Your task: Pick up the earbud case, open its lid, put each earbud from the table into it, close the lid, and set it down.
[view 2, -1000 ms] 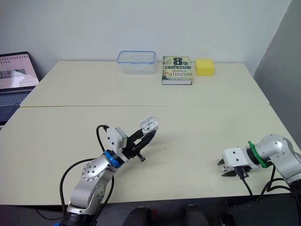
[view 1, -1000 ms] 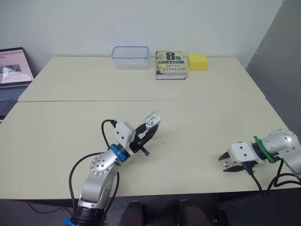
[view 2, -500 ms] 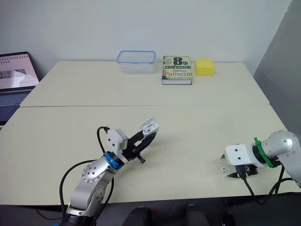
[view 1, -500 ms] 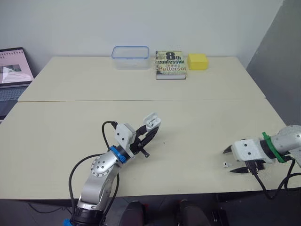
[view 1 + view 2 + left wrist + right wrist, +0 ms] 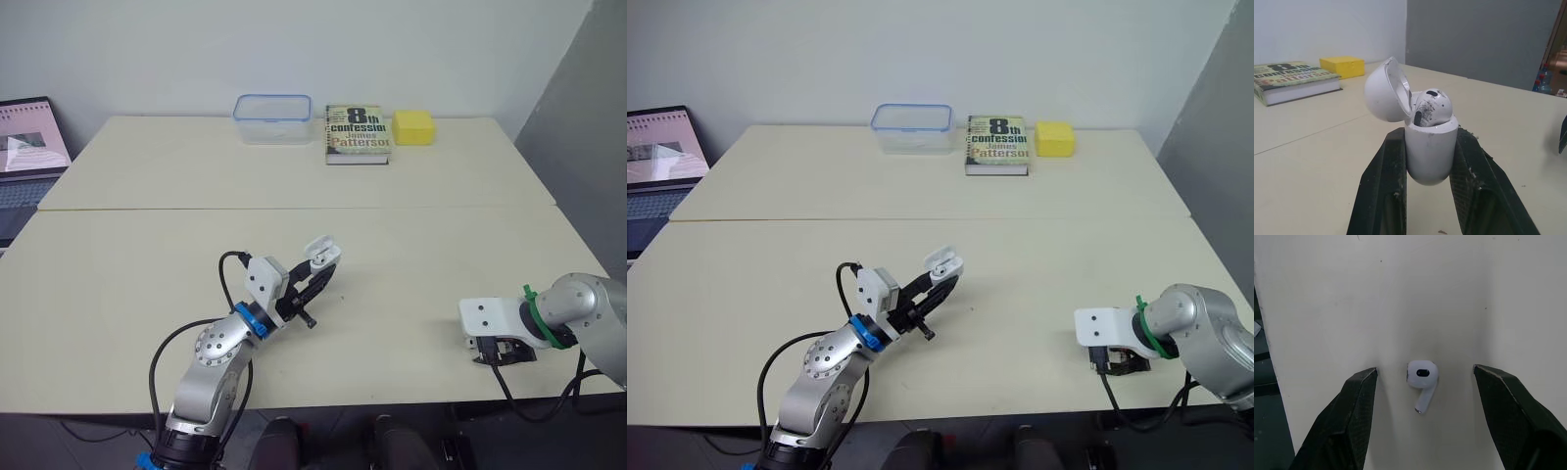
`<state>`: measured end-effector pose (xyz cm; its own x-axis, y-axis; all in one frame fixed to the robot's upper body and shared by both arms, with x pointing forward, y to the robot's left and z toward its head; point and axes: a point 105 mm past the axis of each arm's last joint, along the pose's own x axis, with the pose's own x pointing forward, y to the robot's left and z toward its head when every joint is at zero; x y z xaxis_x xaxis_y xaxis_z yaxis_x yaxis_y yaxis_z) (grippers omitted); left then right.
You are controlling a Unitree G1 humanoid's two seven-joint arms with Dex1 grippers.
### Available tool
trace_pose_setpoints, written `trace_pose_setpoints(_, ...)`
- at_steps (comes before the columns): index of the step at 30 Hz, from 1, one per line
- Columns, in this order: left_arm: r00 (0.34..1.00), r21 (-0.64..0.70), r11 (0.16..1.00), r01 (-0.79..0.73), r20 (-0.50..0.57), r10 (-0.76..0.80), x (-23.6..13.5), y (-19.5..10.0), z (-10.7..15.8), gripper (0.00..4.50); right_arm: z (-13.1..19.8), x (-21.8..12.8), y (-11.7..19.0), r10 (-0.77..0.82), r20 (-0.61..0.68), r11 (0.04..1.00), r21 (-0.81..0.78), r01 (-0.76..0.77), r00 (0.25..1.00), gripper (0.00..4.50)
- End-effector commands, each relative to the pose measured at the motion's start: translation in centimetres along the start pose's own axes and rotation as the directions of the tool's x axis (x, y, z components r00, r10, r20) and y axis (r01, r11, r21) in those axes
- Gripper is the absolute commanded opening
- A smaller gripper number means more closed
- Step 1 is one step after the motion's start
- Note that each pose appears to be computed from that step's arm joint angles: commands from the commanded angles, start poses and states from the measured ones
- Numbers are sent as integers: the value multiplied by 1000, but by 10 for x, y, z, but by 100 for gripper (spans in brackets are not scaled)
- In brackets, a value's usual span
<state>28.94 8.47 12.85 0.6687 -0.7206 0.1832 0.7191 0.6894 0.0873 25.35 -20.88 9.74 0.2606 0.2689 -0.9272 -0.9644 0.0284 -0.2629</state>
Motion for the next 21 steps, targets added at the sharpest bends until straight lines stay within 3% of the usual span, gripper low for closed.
trace_pose_setpoints(1,999,24,1000,10,34,-11,2,-2,10,81,1,1,-4,-18,-1,1000,-5,18,1000,323)
trace_pose_setpoints(2,999,24,1000,10,34,-11,2,-2,10,81,0,1,-4,-13,-1,1000,-4,13,1000,323)
trace_pose_setpoints(5,999,25,1000,5,36,-6,2,-2,10,81,-1,3,-1,3,2,1000,13,-3,1000,267)
trace_pose_setpoints(11,999,26,1000,3,38,-4,2,-1,10,81,-1,4,0,14,0,1000,19,-14,1000,55)
trace_pose_setpoints(12,999,27,1000,3,38,-4,2,-1,10,81,-1,4,-1,13,2,1000,18,-13,1000,37)
trace_pose_setpoints(17,999,29,1000,5,37,-6,2,0,10,81,9,-5,-7,-20,44,1000,-1,20,999,38)
trace_pose_setpoints(21,999,30,1000,7,43,-8,2,1,11,81,38,-27,-28,-129,206,991,-15,135,970,38)
